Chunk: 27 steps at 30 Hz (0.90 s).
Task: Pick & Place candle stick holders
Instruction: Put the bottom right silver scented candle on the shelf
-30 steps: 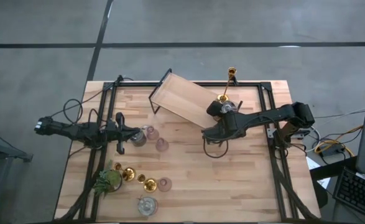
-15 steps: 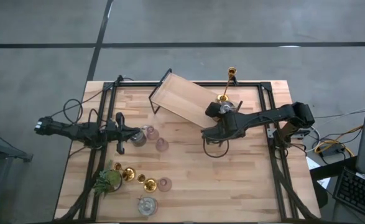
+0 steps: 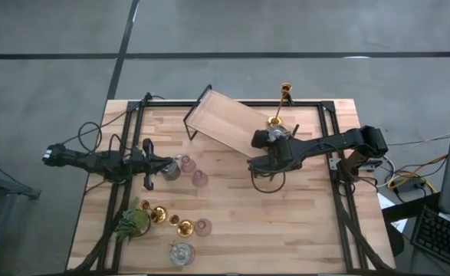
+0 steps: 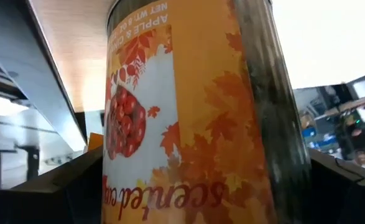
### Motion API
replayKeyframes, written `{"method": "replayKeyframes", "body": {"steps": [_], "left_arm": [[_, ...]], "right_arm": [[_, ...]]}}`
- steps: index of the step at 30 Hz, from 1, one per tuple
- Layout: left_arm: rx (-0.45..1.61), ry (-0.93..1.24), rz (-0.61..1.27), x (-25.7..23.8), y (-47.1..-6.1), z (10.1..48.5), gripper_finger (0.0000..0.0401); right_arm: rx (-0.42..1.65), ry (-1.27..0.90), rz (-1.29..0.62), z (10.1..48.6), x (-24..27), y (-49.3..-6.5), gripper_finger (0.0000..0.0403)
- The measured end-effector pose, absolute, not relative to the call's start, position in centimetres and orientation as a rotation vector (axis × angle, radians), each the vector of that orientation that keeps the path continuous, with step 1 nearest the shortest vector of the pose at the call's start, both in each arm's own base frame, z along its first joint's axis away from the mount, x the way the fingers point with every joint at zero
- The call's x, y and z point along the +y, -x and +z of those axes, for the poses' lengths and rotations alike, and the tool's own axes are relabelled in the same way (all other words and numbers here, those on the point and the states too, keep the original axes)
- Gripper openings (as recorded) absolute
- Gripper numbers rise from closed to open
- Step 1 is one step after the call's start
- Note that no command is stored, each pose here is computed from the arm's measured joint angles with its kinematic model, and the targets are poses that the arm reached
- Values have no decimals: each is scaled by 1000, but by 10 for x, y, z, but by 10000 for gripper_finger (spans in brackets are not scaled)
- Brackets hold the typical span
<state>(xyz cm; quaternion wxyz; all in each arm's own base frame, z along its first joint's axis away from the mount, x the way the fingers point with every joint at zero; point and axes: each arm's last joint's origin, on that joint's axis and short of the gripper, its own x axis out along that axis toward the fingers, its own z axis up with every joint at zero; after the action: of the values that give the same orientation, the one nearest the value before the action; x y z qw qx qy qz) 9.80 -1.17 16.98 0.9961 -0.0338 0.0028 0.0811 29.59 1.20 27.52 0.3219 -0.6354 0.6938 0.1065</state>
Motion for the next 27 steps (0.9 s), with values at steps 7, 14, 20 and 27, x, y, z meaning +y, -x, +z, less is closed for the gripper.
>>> {"method": "replayKeyframes", "body": {"steps": [7, 14, 20, 27], "left_arm": [[6, 68, 162, -12, -98, 170, 12], [6, 68, 162, -12, -98, 170, 12], [6, 68, 162, -12, -98, 170, 12], [6, 68, 162, -12, -98, 170, 12]], "right_arm": [[1800, 1608, 186, 275, 12, -297, 368], [1754, 1557, 104, 275, 13, -300, 368], [1785, 1626, 209, 275, 12, -299, 368], [1788, 1703, 302, 275, 11, -301, 368]]}}
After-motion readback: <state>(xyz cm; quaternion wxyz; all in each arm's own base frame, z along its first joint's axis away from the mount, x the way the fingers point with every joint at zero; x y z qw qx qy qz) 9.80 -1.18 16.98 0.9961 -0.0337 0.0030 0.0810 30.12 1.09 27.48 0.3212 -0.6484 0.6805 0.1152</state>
